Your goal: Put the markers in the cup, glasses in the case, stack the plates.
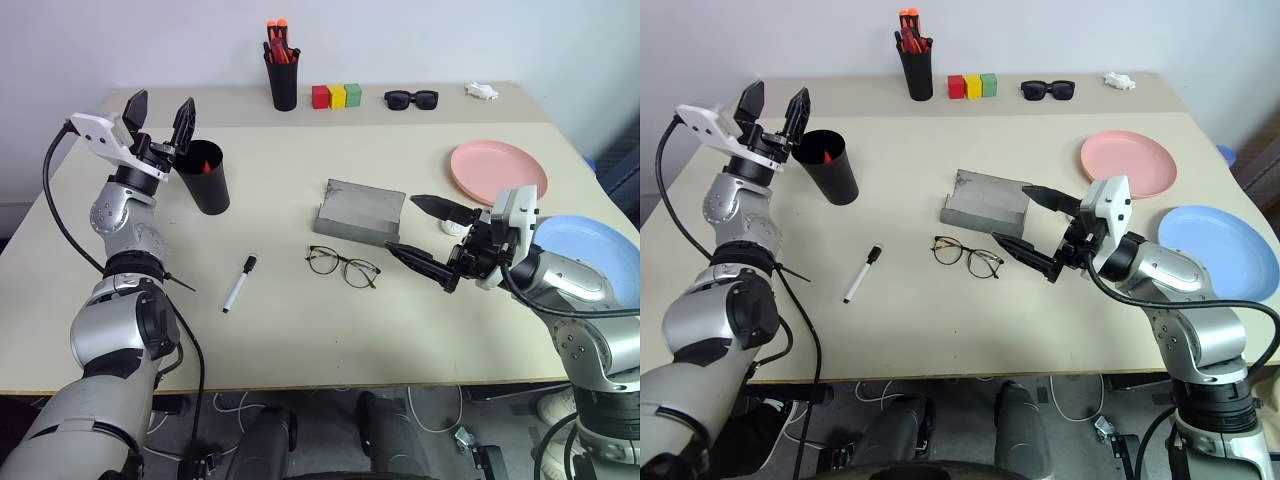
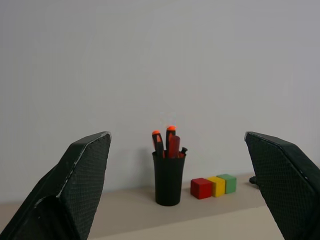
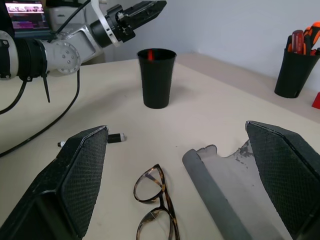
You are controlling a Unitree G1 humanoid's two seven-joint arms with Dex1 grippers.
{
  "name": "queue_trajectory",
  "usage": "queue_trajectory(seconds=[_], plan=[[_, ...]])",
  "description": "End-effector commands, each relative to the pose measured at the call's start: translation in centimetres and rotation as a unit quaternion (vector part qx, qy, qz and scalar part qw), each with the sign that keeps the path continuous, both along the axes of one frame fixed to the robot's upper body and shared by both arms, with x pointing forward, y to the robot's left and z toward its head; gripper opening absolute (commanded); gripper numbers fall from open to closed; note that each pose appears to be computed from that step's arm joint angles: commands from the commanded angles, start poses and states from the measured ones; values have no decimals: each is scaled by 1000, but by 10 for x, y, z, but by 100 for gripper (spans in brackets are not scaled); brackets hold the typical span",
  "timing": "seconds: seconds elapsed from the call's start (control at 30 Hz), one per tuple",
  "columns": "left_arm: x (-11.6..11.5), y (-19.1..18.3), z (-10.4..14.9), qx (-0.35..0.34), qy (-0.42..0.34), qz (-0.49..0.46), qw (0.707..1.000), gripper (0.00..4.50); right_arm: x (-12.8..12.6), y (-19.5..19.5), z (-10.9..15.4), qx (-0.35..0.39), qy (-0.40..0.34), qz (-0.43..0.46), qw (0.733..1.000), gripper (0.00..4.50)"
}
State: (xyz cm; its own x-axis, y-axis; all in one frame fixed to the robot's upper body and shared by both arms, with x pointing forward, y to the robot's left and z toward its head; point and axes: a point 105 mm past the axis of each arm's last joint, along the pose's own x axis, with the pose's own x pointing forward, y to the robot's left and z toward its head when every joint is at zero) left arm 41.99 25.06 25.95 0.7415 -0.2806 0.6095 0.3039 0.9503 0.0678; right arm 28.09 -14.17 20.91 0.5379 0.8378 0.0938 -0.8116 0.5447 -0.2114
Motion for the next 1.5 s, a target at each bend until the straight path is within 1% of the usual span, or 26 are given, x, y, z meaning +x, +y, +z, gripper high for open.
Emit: queue_trajectory(seconds=[0.03, 0.13, 0.2, 0.23, 0.3, 0.33, 0.4, 0.43, 0.47, 0.5, 0.53, 0.63, 0.7, 0.8, 0.87, 0.9, 0.93, 0.97, 1.03, 1.07, 1.1, 1.2, 1.3, 1.37, 1.43, 1.5], plan=[[-4, 0, 15, 4, -15, -19, 1000, 447, -5, 2, 12, -3, -28, 4, 1000, 450], [2, -8, 14, 1, 29, -56, 998, 447, -5, 0, 10, -7, -25, 0, 1000, 450], [-7, -19, 17, 13, 48, -127, 991, 447, -4, -2, 8, -9, -24, -5, 1000, 450], [-12, -21, 20, 19, 56, -146, 987, 447, -4, -3, 7, -9, -23, -7, 1000, 450], [-23, -26, 23, 55, 88, -177, 979, 447, -5, -7, 6, -8, -20, -7, 1000, 450], [-28, -30, 19, 52, 149, -215, 964, 447, -8, -7, 5, -8, -18, 0, 1000, 450], [-39, -39, 9, 53, 239, -258, 935, 447, -11, -7, 5, -8, -18, 9, 1000, 450], [-54, -46, -5, 99, 287, -276, 912, 447, -11, -6, 4, -9, -18, 9, 1000, 450], [-67, -51, -20, 122, 347, -292, 883, 447, -10, -5, 3, -9, -19, 8, 1000, 450], [-77, -53, -32, 167, 366, -287, 869, 447, -9, -5, 3, -8, -19, 7, 1000, 450], [-84, -56, -39, 196, 374, -283, 861, 447, -8, -4, 2, -8, -20, 6, 1000, 450], [-83, -52, -48, 176, 428, -245, 852, 447, -9, -2, 1, -5, -21, 7, 1000, 450], [-85, -58, -52, 153, 455, -252, 840, 447, -8, -2, 1, -3, -19, 7, 1000, 450], [-81, -65, -81, 166, 518, -199, 815, 447, -7, -2, 1, -6, -20, 7, 1000, 450], [-77, -64, -92, 176, 530, -171, 812, 447, -7, -2, 1, -6, -20, 7, 1000, 450], [-73, -58, -100, 178, 548, -129, 807, 447, -7, -2, 2, -7, -21, 7, 1000, 450], [-70, -55, -105, 157, 571, -102, 799, 447, -6, -2, 2, -7, -21, 7, 1000, 450], [-68, -56, -107, 128, 584, -98, 796, 447, -6, -2, 3, -7, -22, 7, 1000, 450], [-72, -67, -113, 131, 594, -114, 785, 447, -6, -3, 3, -8, -21, 6, 1000, 450], [-73, -71, -116, 115, 604, -119, 780, 447, -6, -3, 2, -9, -21, 6, 1000, 450], [-73, -75, -118, 114, 608, -122, 776, 447, -6, -4, 1, -10, -20, 7, 1000, 450], [-70, -79, -115, 116, 619, -116, 768, 447, -12, -9, -5, -32, -6, 17, 999, 450], [-70, -81, -112, 137, 622, -123, 761, 447, -21, -15, -18, -63, 15, 32, 997, 450], [-72, -82, -114, 148, 627, -129, 754, 447, -23, -17, -23, -71, 23, 32, 997, 450], [-71, -85, -115, 145, 634, -133, 748, 447, -24, -17, -24, -71, 22, 28, 997, 450], [-73, -88, -120, 159, 640, -138, 739, 447, -24, -16, -22, -65, 20, 25, 997, 450]])
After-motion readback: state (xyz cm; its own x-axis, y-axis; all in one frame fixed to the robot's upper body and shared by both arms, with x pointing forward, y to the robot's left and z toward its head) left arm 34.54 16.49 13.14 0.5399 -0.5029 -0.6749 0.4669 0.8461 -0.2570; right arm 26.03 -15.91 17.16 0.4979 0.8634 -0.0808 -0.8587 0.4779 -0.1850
